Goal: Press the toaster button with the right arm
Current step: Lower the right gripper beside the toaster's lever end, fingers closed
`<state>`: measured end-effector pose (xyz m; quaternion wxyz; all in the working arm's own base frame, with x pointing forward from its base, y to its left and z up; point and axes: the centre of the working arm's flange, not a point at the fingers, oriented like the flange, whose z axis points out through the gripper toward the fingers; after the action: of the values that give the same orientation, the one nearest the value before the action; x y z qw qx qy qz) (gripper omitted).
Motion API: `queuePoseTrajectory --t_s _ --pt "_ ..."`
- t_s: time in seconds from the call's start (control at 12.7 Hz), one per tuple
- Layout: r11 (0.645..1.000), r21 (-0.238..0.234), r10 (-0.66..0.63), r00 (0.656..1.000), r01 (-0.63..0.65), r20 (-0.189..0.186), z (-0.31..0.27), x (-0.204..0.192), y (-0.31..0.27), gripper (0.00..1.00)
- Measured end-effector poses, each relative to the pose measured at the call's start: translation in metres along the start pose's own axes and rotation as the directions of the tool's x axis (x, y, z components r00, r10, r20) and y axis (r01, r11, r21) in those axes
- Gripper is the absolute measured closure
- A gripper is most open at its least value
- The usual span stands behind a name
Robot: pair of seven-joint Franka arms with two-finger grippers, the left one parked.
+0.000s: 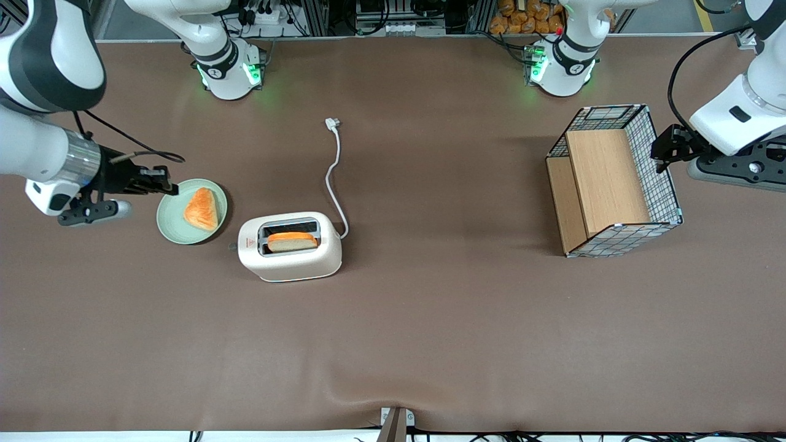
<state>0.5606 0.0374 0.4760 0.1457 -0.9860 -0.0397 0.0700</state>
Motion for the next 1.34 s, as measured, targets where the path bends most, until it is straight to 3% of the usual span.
queuePoseTrajectory --t_s 0.63,1.02,1.34 --pt "1.000 0.006 -0.004 1.000 0.004 0.019 0.047 0.018 -0.005 0.99" --pt "0.997 0.076 -0.015 1.000 0.016 -0.018 0.101 0.033 0.009 0.99" --pt "0.967 0.252 -0.030 0.999 0.038 -0.034 0.146 0.047 0.032 0.99"
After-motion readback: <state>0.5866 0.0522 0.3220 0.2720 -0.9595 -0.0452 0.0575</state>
